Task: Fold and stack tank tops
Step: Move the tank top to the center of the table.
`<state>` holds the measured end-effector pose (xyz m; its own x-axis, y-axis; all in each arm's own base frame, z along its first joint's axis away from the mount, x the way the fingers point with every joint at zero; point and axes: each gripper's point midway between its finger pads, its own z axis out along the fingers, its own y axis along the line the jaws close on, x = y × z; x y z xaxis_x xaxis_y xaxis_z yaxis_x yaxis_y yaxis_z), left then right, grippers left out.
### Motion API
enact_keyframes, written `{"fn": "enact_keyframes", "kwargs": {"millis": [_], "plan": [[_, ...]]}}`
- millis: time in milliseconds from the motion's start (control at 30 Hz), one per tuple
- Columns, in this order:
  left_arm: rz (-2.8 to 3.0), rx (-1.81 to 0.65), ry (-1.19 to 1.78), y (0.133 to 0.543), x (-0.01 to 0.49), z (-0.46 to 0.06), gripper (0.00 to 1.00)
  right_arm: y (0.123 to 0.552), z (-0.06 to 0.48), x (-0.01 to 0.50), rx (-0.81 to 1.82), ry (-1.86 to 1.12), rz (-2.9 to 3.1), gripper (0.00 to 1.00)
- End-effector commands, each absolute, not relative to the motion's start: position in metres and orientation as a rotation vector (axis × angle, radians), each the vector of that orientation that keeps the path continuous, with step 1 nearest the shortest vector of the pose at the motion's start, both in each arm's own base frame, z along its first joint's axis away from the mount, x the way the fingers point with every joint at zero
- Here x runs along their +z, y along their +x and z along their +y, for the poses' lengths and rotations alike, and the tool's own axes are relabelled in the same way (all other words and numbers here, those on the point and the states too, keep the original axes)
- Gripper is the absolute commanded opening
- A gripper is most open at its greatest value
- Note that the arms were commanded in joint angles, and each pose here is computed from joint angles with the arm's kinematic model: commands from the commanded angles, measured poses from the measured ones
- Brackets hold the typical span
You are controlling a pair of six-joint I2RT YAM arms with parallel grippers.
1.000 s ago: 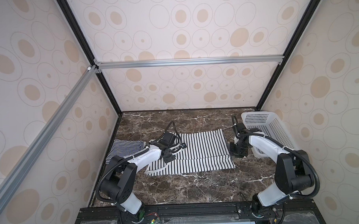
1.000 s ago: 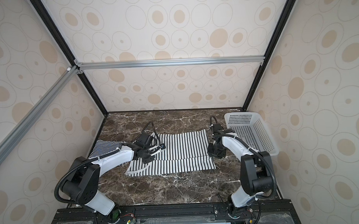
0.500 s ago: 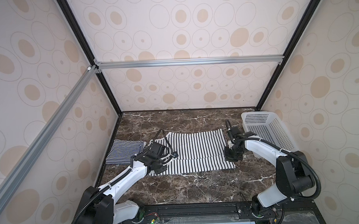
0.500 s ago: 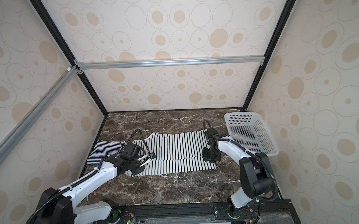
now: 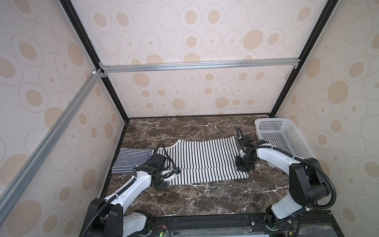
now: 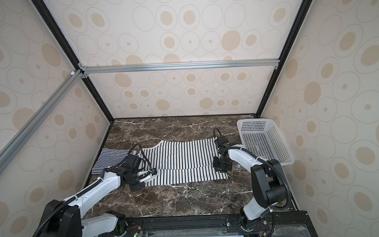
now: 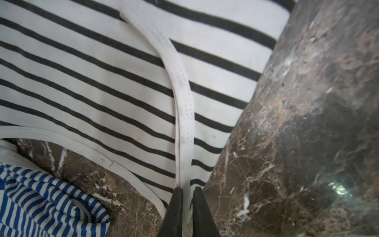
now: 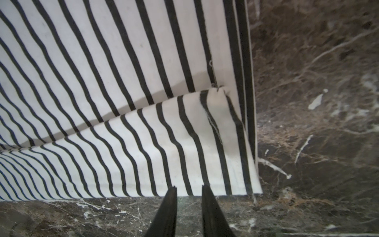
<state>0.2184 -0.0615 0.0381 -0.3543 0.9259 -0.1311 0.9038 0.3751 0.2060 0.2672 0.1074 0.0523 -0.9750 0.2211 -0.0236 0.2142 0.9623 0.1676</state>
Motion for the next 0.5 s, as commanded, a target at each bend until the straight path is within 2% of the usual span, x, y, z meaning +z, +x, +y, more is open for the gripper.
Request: {"fn": "enact_keyframes", "kwargs": {"millis": [0,467], "plan": [[2.419,0.125,1.721,0.214,0.037,-0.052,0.13,0.264,0.105,0.048,0.220,0.353,3.088,0.24],[2.398,0.229,1.593,0.253,0.036,-0.037,0.14,0.266,0.107,0.043,0.228,0.367,3.094,0.23]]}}
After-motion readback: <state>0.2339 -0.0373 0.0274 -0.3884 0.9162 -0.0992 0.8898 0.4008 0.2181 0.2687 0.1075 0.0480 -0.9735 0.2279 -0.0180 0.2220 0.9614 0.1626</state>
